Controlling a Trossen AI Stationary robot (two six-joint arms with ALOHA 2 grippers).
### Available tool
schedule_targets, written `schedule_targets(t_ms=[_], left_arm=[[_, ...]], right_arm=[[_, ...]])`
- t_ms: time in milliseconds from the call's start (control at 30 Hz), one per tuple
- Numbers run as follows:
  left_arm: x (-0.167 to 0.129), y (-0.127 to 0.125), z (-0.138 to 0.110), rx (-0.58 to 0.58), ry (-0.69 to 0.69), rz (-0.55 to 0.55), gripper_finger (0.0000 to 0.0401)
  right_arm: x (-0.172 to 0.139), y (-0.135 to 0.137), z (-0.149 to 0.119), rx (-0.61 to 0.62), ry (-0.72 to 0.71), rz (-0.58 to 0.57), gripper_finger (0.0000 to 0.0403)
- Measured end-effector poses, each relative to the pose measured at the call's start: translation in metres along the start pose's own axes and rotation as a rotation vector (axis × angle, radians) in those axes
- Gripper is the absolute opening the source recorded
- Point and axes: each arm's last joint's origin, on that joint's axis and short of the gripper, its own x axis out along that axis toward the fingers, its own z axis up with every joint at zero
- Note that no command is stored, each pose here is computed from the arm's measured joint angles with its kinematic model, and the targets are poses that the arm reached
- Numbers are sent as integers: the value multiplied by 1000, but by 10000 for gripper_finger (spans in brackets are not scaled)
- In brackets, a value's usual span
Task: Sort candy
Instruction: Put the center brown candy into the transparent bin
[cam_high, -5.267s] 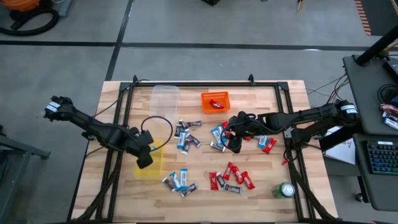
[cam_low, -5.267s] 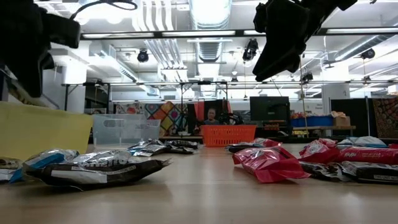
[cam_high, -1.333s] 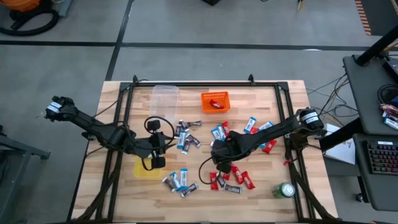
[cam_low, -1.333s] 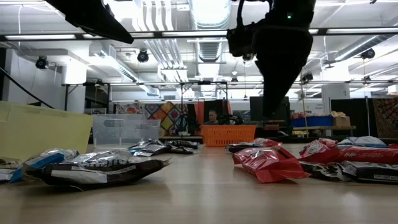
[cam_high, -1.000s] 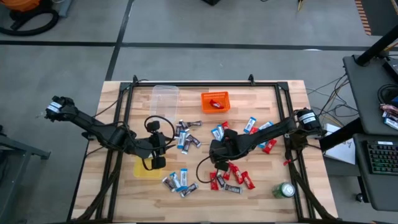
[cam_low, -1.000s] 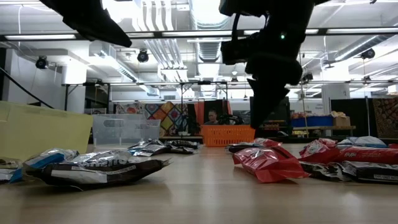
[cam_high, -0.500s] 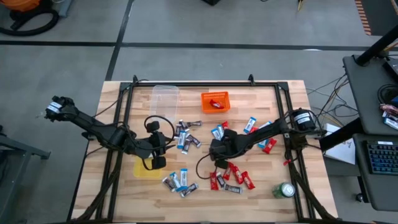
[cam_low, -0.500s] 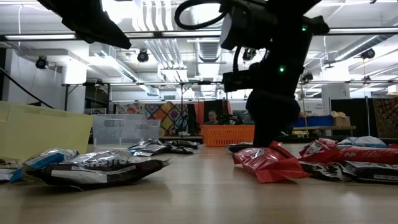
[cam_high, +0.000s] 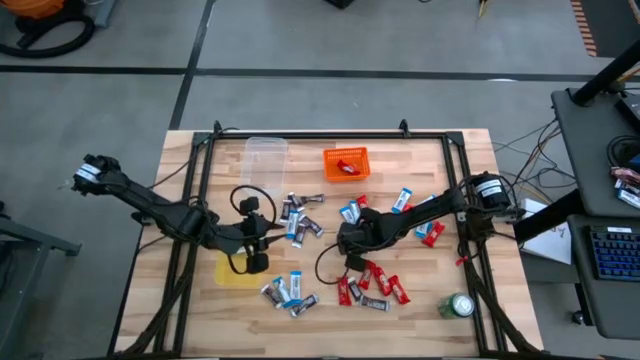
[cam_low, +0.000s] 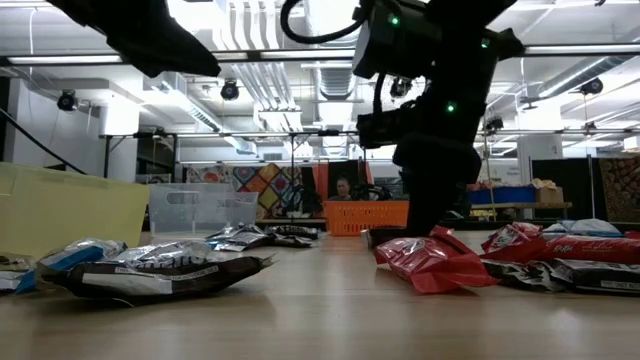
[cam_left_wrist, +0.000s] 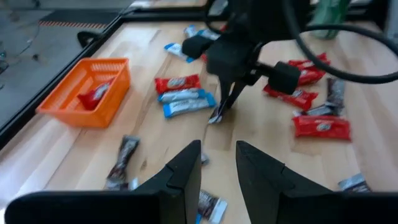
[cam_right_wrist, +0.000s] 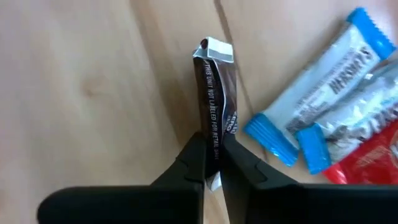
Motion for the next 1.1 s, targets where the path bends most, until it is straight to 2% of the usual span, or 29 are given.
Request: schedule_targets(t_ms=[167,267,433,633,867,1100], left_arm=[[4,-2,-7,2,-95,-65,84],[6,-2,-13,-7,-154,-80,84],[8,-2,-26,-8,-212,-148,92],[8,-1,-37,-6,-223,-204,136],[16,-7,-41,-5,-231,-263,186],[34,-18,-44,10,-304,-263,192]], right_arm=[[-10,2,2,-9,4,97,15],[-21,4,8,-6,-60,164,14],[-36,12,25,-60,-232,315,14],[-50,17,49,-141,-473,553,13],[-61,12,66,-184,-645,662,13],[-62,7,71,-198,-688,660,13]])
